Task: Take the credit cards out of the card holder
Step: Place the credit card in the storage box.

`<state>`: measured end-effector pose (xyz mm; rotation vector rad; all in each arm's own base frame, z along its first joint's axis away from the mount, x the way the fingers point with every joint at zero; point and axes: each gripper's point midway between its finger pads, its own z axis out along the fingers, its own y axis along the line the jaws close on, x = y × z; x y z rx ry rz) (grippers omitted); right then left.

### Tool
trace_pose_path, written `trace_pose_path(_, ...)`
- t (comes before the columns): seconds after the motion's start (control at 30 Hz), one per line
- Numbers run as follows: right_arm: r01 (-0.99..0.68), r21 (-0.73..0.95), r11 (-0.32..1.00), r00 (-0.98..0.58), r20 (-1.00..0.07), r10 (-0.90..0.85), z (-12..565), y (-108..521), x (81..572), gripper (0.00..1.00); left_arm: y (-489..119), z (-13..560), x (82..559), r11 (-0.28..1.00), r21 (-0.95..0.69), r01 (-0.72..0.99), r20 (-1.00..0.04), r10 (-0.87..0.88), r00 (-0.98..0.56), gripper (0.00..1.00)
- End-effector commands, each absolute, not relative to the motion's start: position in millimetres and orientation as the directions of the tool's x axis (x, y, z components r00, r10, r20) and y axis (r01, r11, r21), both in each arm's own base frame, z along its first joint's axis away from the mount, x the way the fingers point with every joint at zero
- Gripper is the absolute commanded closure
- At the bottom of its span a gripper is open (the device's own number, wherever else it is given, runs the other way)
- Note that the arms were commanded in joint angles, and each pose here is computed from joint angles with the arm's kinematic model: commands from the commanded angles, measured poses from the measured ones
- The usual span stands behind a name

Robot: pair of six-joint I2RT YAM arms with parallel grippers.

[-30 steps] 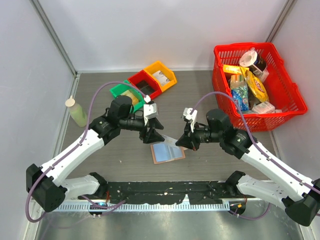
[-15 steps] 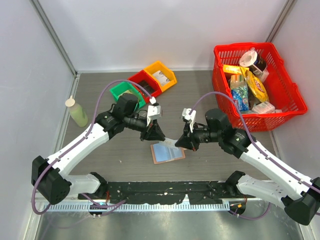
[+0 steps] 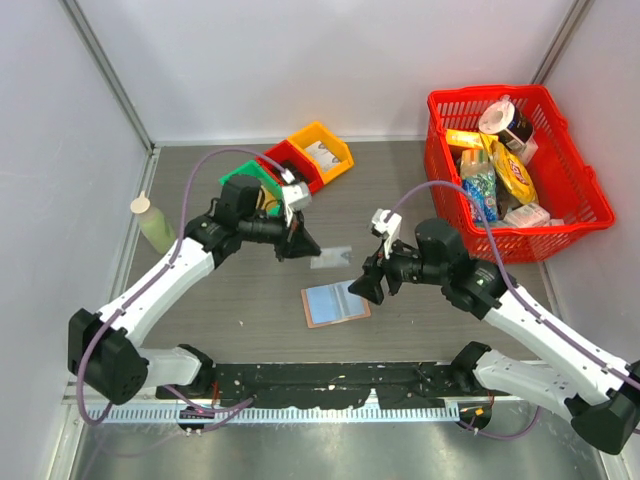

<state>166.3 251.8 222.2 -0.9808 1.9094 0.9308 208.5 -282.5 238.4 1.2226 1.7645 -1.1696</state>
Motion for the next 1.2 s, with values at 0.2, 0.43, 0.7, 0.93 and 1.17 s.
trace_pose_path(0.2, -0.696, 0.199, 0.690, -0.358, -0.929, -0.093, 257.5, 215.2, 200.4, 0.19, -256.8, 268.6, 386.3, 0.621, -0.419, 0.663, -0.869, -0.064, -0.490, 1.00)
trace_pose_path(0.43, -0.654, 0.174, 0.737, -0.322, -0.945, -0.062, 258.8, 199.6, 202.4, 0.19, -254.6, 250.5, 489.4, 0.707, -0.473, 0.525, -0.832, -0.162, -0.531, 1.00)
trace_pose_path(0.7, -0.651, 0.185, 0.736, -0.381, -0.919, -0.106, 237.2, 203.9, 203.2, 0.19, -272.5, 215.3, 564.3, 0.715, -0.474, 0.515, -0.834, -0.177, -0.523, 1.00)
trace_pose_path(0.93, -0.655, 0.199, 0.729, -0.422, -0.897, -0.134, 220.2, 211.0, 204.5, 0.19, -289.1, 192.3, 611.7, 0.696, -0.485, 0.529, -0.845, -0.217, -0.489, 1.00)
trace_pose_path(1.17, -0.641, 0.199, 0.741, -0.442, -0.885, -0.145, 209.6, 210.4, 207.5, 0.19, -289.7, 168.5, 639.3, 0.727, -0.472, 0.498, -0.855, -0.240, -0.460, 1.00)
